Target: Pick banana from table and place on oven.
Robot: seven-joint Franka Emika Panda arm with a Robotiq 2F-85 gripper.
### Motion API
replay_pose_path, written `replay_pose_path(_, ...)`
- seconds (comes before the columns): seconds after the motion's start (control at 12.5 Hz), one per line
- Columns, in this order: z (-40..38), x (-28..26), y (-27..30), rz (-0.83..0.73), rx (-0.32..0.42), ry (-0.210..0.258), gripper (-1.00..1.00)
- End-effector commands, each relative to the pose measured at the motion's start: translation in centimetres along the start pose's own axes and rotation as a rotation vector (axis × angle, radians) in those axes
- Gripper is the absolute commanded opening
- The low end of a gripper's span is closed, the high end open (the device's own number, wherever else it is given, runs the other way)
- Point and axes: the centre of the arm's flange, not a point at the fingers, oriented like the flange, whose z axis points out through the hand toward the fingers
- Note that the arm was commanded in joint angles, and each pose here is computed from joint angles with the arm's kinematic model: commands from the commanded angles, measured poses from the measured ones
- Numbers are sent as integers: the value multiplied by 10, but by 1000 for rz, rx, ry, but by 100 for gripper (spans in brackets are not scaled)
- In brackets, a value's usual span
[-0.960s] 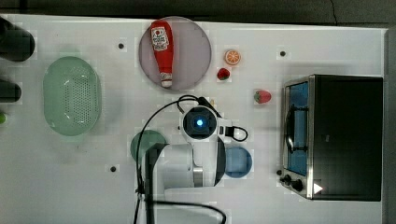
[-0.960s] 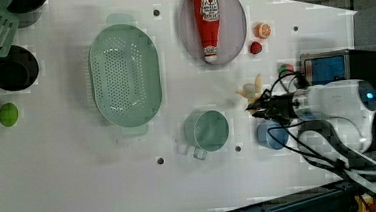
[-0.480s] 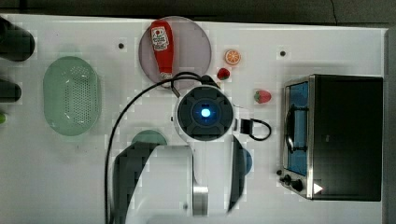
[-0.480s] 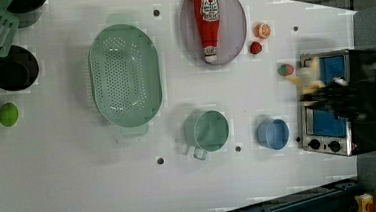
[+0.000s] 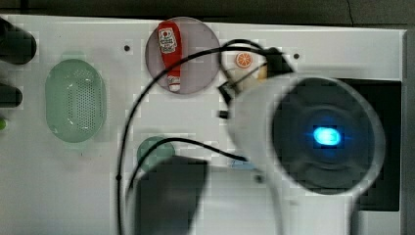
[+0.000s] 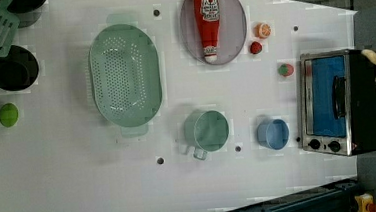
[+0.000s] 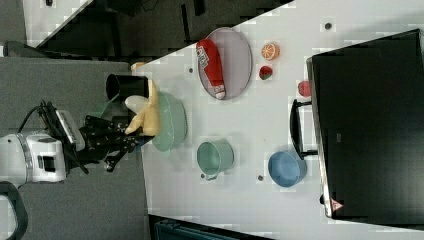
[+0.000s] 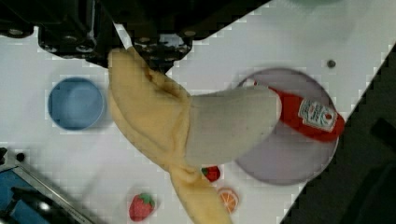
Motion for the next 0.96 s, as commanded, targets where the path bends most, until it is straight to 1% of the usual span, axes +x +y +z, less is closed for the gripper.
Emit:
replay_pose_path(0.08, 57, 82, 67, -19, -130, -80, -59)
replay_pose_path(0.24, 75, 128, 105, -86, -148, -75, -59)
replay_pose_path(0.32, 86, 149, 125, -122, -147, -63, -59)
replay_pose_path(0.56, 120, 205, 176, -260, -169, 4, -59)
replay_pose_path(0.72, 139, 229, 201, -326, -191, 32, -59)
replay_pose_path(0.8, 148, 235, 209, -325, -189, 32, -59)
replay_pose_path(0.96, 165, 240, 215, -284, -167, 4, -59)
